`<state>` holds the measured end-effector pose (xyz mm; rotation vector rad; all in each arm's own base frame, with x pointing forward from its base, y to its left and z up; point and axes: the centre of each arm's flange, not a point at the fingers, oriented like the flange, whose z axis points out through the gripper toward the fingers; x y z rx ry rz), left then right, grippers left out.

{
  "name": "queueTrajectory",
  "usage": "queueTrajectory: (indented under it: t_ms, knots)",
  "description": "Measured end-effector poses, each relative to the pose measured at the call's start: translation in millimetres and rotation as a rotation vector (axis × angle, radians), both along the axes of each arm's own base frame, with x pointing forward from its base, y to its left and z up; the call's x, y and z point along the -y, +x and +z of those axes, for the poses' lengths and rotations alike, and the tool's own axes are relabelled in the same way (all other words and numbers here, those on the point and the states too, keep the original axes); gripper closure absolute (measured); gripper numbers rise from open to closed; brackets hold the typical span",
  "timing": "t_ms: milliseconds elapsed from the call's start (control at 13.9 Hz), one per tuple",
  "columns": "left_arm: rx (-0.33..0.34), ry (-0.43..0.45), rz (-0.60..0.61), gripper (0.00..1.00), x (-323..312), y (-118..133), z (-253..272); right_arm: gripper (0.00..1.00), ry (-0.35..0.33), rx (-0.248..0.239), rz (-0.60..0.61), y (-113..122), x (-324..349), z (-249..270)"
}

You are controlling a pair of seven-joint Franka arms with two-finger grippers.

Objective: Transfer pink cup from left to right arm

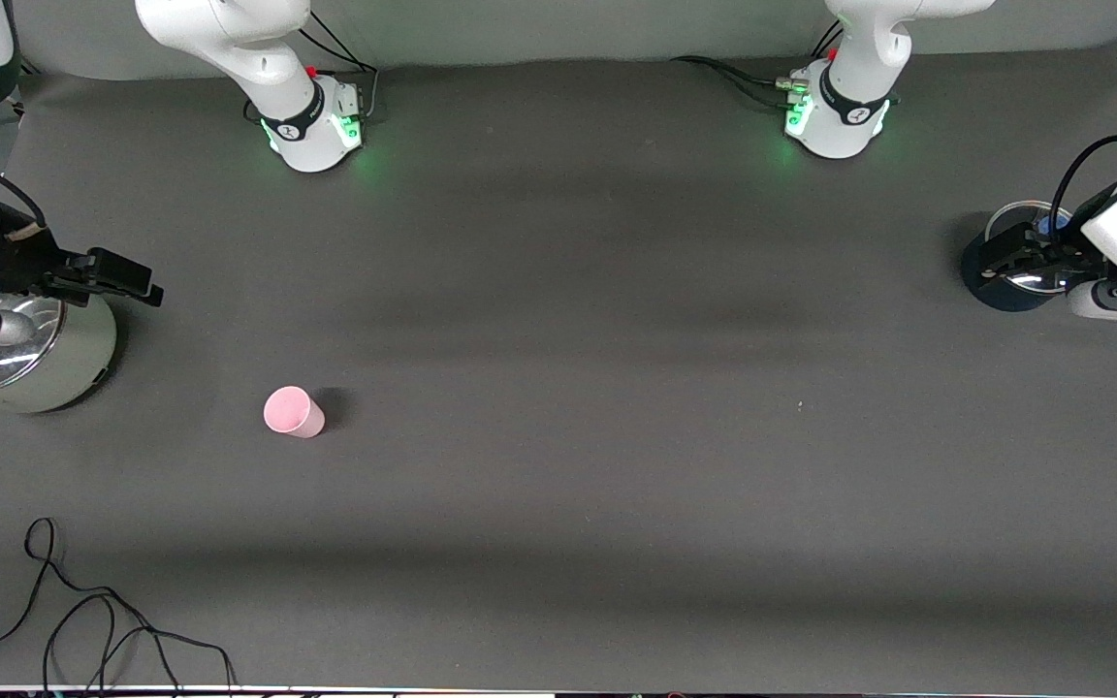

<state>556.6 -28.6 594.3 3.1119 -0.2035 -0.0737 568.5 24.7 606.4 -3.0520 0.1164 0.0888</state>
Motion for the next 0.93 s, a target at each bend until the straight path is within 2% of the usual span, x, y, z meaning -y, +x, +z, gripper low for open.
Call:
queueTrajectory:
  t_ms: [430, 645, 932]
  knots:
    - [0.000, 0.000, -0.014, 0.00, -3.3, 0.1, 0.1, 0.00, -0.012, 0.062, 0.005, 2.3, -4.1, 17.0]
    - [0.001, 0.001, -0.037, 0.00, -5.9, 0.2, 0.2, 0.00, -0.010, 0.068, -0.027, 3.2, 14.5, 20.1]
    - [0.002, 0.020, -0.042, 0.00, -12.3, 0.5, 0.6, 0.00, -0.010, 0.079, -0.002, 9.6, -0.5, 22.5]
